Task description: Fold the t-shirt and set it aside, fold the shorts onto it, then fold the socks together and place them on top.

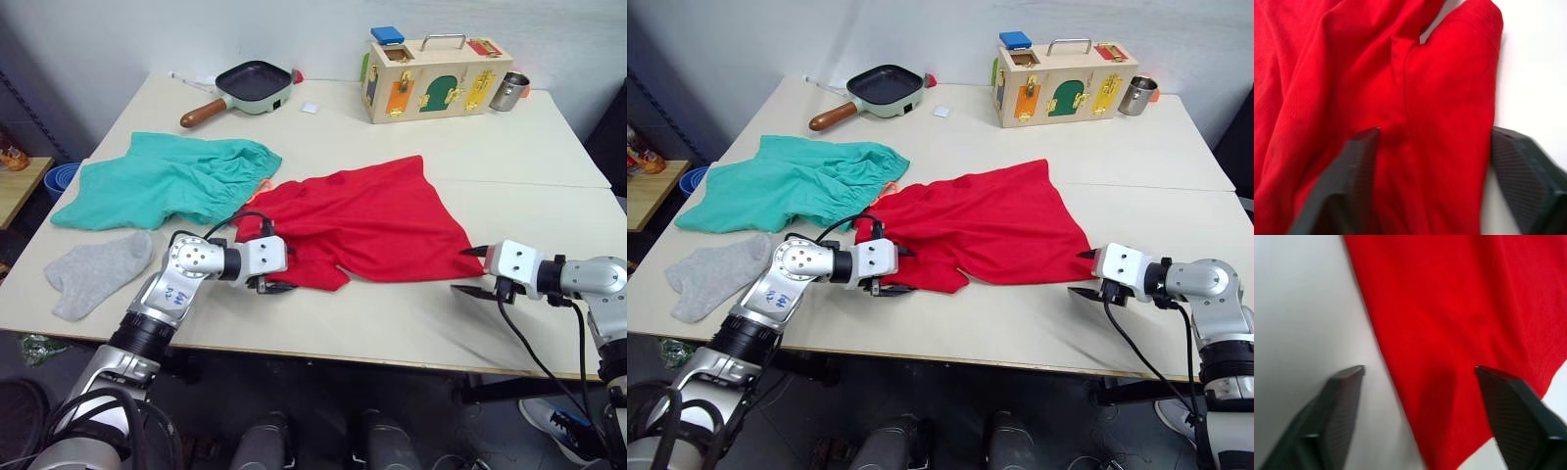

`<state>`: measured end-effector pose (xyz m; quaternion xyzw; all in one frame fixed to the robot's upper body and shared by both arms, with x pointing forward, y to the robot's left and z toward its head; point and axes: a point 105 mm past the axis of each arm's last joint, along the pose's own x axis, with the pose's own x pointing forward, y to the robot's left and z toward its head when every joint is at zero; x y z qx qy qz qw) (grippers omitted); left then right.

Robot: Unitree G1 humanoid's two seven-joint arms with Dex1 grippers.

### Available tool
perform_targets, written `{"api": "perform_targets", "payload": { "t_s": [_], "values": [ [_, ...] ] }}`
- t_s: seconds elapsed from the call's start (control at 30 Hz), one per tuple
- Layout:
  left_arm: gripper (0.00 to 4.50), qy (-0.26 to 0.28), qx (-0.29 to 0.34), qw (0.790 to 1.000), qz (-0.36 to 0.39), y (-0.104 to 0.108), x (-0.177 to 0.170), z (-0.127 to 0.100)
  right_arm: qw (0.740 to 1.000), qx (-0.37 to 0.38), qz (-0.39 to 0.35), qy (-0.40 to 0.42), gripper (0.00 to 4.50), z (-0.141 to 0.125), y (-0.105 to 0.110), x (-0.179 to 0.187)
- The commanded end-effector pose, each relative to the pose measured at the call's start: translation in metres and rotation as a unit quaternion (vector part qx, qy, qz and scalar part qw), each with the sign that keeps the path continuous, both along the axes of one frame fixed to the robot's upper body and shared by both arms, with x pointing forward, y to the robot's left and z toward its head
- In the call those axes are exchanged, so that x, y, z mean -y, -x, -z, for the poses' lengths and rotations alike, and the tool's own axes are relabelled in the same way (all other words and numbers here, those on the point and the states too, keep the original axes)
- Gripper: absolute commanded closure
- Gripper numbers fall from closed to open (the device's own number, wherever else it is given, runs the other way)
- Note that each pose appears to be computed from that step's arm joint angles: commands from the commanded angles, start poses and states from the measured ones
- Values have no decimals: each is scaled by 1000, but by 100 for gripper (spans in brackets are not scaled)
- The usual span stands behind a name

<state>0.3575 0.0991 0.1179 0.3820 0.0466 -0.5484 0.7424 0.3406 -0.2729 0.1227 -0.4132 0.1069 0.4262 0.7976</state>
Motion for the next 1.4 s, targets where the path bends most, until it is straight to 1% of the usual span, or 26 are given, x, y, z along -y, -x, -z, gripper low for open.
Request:
{"api": "perform_targets", "payload": {
  "t_s": [0.03,0.1,0.17,0.23,0.27,0.3,0.4,0.47,0.53,0.63,0.7,0.8,0.87,0.9,1.0,1.1,1.17,1.2,1.23,1.33,1.4],
  "values": [
    [232,-17,-12,1000,3,-2,0,8,1000,-27,-6,-5,250,3,2,3],
    [289,-23,-24,999,15,1,0,13,999,-32,-7,-17,313,2,1,2],
    [340,-17,-44,999,26,7,0,18,999,-37,-10,-21,371,1,1,2],
    [394,-14,-57,998,34,10,-2,18,999,-46,-11,-24,431,0,0,2],
    [426,-10,-59,997,39,11,-3,16,998,-49,-10,-28,450,-1,0,2],
    [448,9,-68,997,45,14,-4,10,998,-50,-8,-37,450,-4,0,3],
    [448,59,-85,993,61,20,-9,-10,997,-59,-11,-47,450,-10,2,5],
    [448,77,-89,990,81,28,-17,-24,995,-72,-22,-63,450,-16,7,7],
    [448,109,-98,985,89,33,-25,-41,991,-95,-40,-86,450,-25,17,7],
    [448,147,-119,979,77,38,-42,-64,983,-138,-50,-111,450,-41,33,13],
    [448,152,-144,976,65,41,-52,-70,980,-153,-46,-116,450,-46,39,15],
    [448,150,-189,970,16,39,-69,-69,979,-165,-30,-116,450,-47,44,18],
    [448,162,-187,968,-40,24,-77,-61,980,-155,-21,-120,450,-42,41,15],
    [448,167,-186,967,-57,19,-78,-58,981,-150,-19,-122,450,-40,40,12],
    [448,170,-192,964,-66,16,-76,-48,981,-139,-9,-132,450,-35,36,7],
    [448,146,-197,966,-83,16,-76,-30,983,-138,-10,-123,450,-26,36,2],
    [402,140,-174,962,-157,0,-85,-14,987,-110,7,-121,450,-20,28,-4],
    [384,147,-164,959,-181,-6,-88,-11,988,-97,14,-122,450,-19,24,-6],
    [353,153,-156,957,-192,-8,-89,-11,988,-92,16,-125,450,-18,23,-7],
    [263,169,-140,957,-191,-4,-91,-16,988,-74,26,-132,450,-18,20,-8],
    [204,176,-118,960,-181,2,-94,-23,988,-67,26,-135,450,-18,20,-9]
  ]
}}
